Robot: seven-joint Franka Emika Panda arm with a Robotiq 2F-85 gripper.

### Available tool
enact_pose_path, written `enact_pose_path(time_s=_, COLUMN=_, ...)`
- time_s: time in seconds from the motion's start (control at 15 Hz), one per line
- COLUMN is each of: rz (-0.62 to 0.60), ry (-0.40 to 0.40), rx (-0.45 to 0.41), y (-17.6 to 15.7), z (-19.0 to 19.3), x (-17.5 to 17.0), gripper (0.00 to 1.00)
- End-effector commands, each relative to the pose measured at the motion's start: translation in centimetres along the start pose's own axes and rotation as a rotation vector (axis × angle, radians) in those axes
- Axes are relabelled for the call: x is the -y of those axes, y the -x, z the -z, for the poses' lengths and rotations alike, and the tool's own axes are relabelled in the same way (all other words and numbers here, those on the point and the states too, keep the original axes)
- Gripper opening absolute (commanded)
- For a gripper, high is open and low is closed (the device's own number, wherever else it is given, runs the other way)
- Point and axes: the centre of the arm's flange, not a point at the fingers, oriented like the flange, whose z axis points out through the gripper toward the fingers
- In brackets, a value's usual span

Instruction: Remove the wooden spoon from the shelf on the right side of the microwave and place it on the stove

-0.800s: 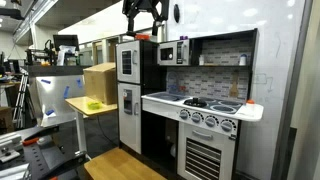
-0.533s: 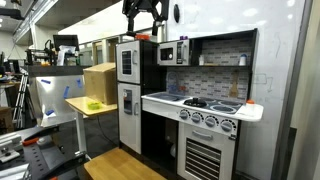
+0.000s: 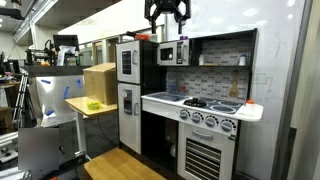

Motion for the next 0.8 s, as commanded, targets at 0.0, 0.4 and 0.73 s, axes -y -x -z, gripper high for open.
enact_pose_path(time_s=0.0, rz=0.129, ry=0.07, rx=-0.066, y=-4.5, z=-1.0, x=-0.8, gripper=1.0)
enact_pose_path(time_s=0.4, rz=0.12, ry=0.138, rx=-0.223, y=-9.0, z=-1.9, x=1.9, gripper=1.0)
enact_pose_path(time_s=0.73, rz=0.11, ry=0.152, rx=-0.247, y=-9.5, z=-2.0, x=1.7, gripper=1.0)
